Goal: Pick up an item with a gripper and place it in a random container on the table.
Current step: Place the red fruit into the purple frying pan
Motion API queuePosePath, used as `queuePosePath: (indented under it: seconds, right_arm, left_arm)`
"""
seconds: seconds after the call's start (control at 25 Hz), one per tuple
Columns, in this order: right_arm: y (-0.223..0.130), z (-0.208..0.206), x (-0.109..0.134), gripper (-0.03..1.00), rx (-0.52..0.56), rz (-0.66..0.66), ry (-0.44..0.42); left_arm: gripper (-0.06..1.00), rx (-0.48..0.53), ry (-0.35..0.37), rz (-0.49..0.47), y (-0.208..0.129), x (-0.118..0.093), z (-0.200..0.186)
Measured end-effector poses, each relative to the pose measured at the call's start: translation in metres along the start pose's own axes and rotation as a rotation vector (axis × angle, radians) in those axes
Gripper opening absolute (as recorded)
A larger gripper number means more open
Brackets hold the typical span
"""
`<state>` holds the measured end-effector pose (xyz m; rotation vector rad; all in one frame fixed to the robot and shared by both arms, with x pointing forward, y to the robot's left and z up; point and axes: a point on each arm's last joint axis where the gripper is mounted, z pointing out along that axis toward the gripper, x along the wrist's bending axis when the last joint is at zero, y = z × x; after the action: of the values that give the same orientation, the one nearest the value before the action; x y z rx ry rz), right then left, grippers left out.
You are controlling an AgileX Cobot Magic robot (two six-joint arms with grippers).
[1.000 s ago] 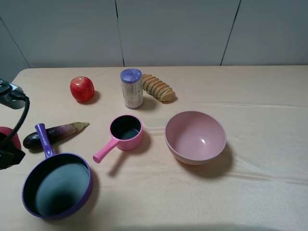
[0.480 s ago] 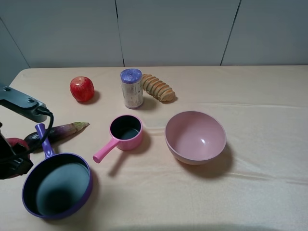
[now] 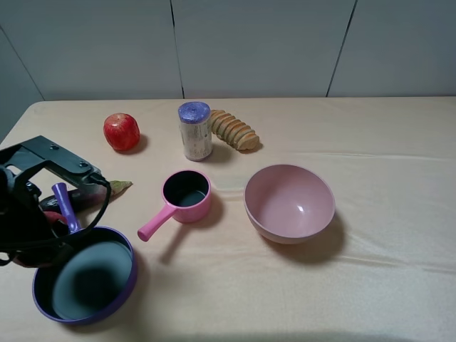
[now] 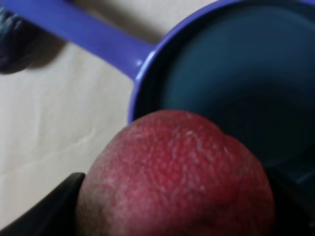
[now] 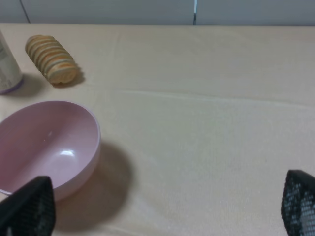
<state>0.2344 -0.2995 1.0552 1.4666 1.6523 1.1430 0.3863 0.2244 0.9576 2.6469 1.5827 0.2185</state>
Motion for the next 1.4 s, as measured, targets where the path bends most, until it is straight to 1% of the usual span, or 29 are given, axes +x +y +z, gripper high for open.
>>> queuePosePath:
  seconds: [0.2,0.32,0.84,1.08,1.4]
  right_arm:
    - [0.0,0.0,0.0,0.69,0.0,0.0,0.0]
    - [0.0,0.0,0.0,0.69,0.0,0.0,0.0]
    - [0.0,0.0,0.0,0.69,0.0,0.0,0.0]
    - [0.0,0.0,0.0,0.69,0.0,0.0,0.0]
    - [0.0,0.0,0.0,0.69,0.0,0.0,0.0]
  left_arm:
    - [0.69,-0.002,-0.074,0.063,0.0,-0.007,0.003]
    - [0.69,-0.002,-0.096,0.082,0.0,-0.009,0.003]
    - [0.69,-0.071,-0.098,0.129,-0.001,-0.01,0.014]
    - [0.69,-0.103,-0.097,0.157,-0.004,-0.012,0.025]
    - [0.69,-0.108,-0.097,0.17,-0.013,-0.012,0.033]
